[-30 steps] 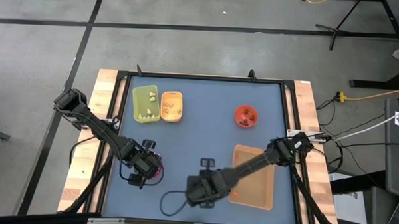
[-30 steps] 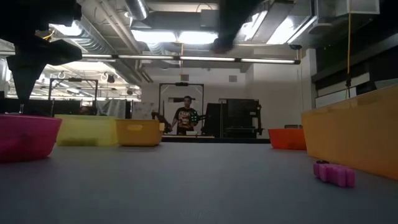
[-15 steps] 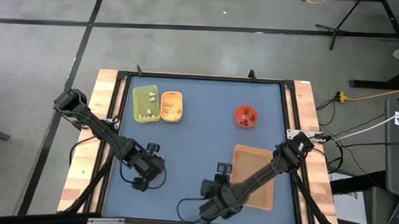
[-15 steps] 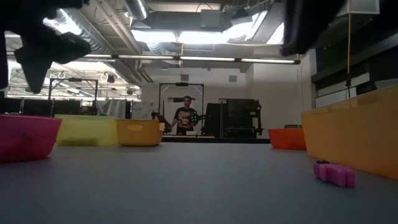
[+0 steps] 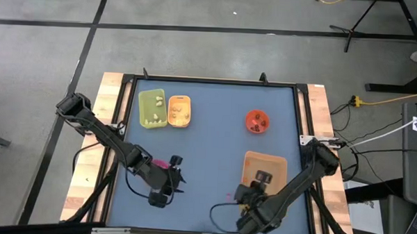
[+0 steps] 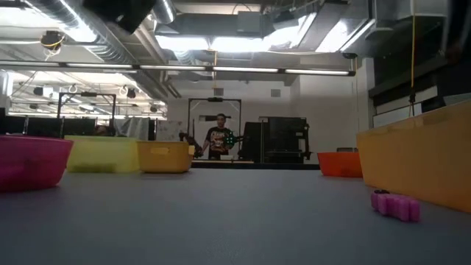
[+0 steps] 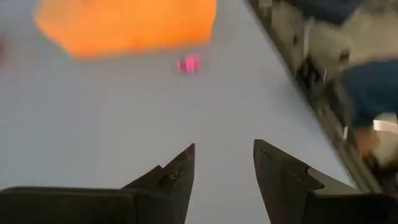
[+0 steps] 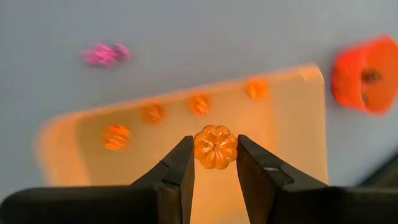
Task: Sort Halloween decoration
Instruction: Put the orange pumpkin toy into the orange bin, then put the pink skeleton toy into the red bowl
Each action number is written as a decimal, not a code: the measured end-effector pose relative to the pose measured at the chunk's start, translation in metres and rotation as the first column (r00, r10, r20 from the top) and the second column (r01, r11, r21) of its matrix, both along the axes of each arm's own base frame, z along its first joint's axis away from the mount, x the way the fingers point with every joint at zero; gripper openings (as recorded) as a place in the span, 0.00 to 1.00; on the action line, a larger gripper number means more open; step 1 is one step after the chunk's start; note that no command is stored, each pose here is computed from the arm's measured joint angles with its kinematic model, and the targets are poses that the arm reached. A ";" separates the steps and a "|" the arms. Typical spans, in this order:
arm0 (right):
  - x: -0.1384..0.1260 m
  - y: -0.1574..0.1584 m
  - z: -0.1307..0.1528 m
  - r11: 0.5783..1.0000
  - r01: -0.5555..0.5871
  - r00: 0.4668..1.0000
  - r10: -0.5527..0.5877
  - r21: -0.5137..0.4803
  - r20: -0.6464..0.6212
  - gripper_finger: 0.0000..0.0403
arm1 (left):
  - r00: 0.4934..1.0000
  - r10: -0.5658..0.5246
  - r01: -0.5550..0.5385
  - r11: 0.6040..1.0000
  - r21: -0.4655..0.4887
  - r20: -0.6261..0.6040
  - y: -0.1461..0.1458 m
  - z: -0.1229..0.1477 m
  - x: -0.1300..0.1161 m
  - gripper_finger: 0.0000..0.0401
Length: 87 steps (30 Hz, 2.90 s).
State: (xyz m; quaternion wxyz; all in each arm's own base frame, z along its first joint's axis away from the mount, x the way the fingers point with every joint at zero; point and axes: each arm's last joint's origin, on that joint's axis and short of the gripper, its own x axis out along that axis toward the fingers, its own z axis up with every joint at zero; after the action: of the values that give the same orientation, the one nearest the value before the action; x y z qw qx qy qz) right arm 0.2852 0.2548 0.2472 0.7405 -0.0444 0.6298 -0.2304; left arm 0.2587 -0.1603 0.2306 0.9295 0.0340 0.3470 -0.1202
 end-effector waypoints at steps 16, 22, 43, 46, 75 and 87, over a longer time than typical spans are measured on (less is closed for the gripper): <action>-0.039 -0.018 -0.051 0.979 0.198 0.946 -0.201 -0.037 -0.254 0.25 | 0.903 -0.005 0.032 0.998 -0.056 0.429 -0.022 -0.023 0.060 0.37; -0.040 -0.018 -0.052 0.980 0.191 0.948 -0.197 -0.046 -0.251 0.25 | 0.874 0.050 -0.003 0.995 -0.099 0.484 -0.016 -0.050 0.082 0.37; -0.041 -0.019 -0.051 0.980 0.192 0.945 -0.200 -0.058 -0.259 0.61 | 0.935 -0.009 0.049 0.994 -0.102 0.356 -0.026 -0.114 0.151 0.37; -0.041 -0.019 -0.051 0.980 0.192 0.945 -0.200 -0.058 -0.259 0.62 | 0.942 -0.012 0.044 0.995 -0.089 0.336 -0.026 -0.120 0.156 0.37; -0.040 -0.019 -0.051 0.980 0.191 0.946 -0.199 -0.057 -0.255 0.62 | 0.985 -0.016 0.038 0.991 -0.128 0.170 -0.005 -0.151 0.168 0.37; -0.038 -0.017 -0.053 0.981 0.192 0.951 -0.195 -0.033 -0.239 0.62 | 0.991 -0.053 0.068 0.990 -0.124 0.124 -0.006 -0.154 0.165 0.36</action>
State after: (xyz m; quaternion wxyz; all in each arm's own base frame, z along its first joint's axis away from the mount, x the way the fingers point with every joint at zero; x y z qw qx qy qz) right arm 0.2467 0.2376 0.1946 0.6321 -0.0135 0.7153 -0.2976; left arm 0.4237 -0.1661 0.0762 0.9450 -0.0078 0.2805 -0.1679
